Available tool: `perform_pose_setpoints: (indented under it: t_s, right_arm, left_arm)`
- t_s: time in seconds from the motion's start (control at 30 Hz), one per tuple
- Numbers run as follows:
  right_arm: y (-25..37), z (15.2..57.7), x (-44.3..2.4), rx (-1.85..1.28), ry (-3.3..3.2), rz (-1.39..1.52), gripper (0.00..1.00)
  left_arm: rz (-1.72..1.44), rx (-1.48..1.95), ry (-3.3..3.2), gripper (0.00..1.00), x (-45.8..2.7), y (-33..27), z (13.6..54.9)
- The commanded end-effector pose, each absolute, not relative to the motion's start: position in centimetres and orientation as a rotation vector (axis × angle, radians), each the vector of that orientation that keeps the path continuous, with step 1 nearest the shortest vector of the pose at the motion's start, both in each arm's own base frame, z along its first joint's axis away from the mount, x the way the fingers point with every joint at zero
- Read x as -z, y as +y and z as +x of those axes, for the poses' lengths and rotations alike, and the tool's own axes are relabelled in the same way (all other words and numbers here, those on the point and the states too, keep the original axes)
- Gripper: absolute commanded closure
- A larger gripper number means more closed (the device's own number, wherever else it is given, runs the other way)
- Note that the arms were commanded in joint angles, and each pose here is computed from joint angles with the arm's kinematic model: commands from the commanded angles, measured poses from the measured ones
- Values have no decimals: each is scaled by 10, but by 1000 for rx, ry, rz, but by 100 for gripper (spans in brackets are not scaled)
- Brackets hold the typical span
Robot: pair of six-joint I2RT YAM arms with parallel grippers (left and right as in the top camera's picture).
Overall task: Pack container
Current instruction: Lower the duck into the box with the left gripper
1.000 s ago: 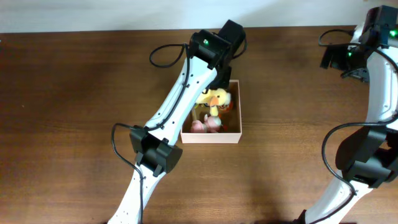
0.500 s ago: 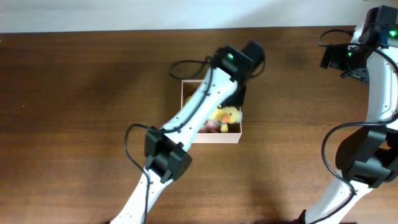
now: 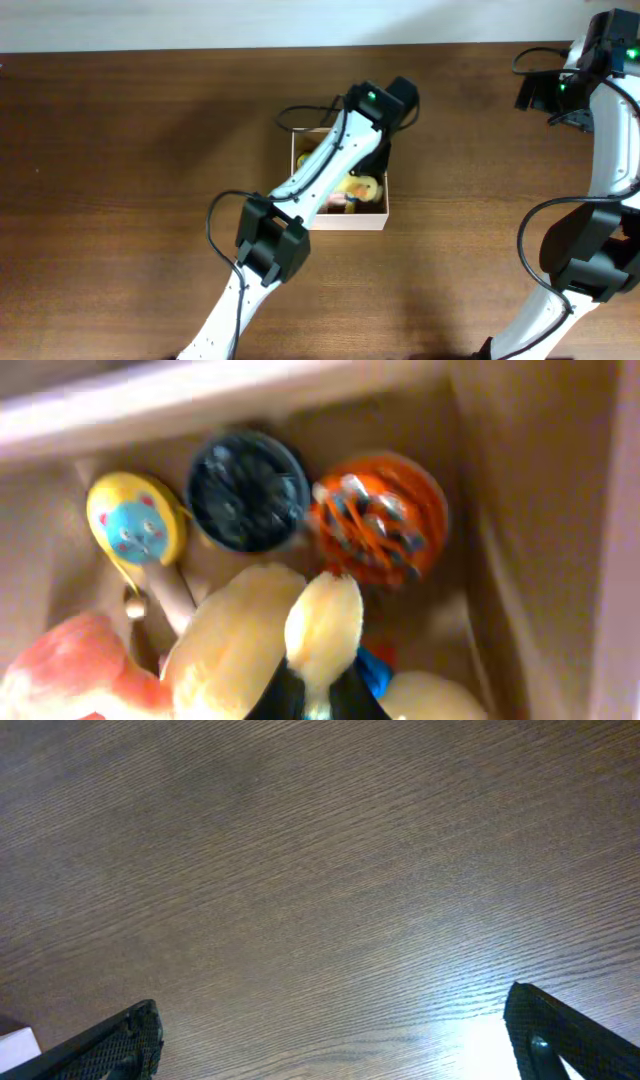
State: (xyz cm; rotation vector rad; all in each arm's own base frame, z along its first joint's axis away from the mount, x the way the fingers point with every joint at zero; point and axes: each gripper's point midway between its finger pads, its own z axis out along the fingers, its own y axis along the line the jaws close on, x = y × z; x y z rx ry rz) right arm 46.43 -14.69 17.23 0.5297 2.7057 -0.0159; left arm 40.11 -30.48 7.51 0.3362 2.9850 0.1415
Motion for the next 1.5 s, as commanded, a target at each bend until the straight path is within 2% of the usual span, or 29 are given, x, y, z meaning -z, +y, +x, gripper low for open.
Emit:
perform_pose_setpoints:
  t_s: [0.0,0.2,0.23,0.3,0.43,0.47,0.67,0.77,0.83,0.93,1.17,1.47]
  right_arm:
    - [-144,465,-167,5,2716,527,1]
    - [-144,465,-167,5,2716,528,1]
    - [-144,465,-167,5,2716,527,1]
    - [-144,465,-167,5,2716,528,2]
    - [-144,465,-167,5,2716,528,1]
    - [-144,465,-167,5,2716,527,1]
    - [-144,465,-167,5,2716,528,1]
    - [-144,465,-167,5,2716,527,1]
    - [-144,465,-167,5,2716,528,1]
    - [-144,465,-167,5,2716,528,1]
    - [-144,465,-167,5,2716,527,1]
    - [-144,465,-167,5,2716,527,1]
  left_arm:
    - [267,-127,2978,98,-69,-297,416]
    - [263,-101,2954,96,-69,-302,421]
    - [263,-99,2952,87,-69,-302,422]
    - [263,-99,2952,56,-69,-302,422]
    - [263,-98,2953,32,-69,-302,422]
    - [264,-96,2955,30,-69,-303,421]
    - [269,-71,2976,30,-68,-305,417]
    - [271,-69,2985,33,-68,-305,415]
    - [274,-66,3001,40,-68,-304,412]
    - [280,-74,3033,41,-67,-301,404]
    - [292,-108,3062,40,-68,-295,397]
    - [262,-52,2984,28,-91,-287,420]
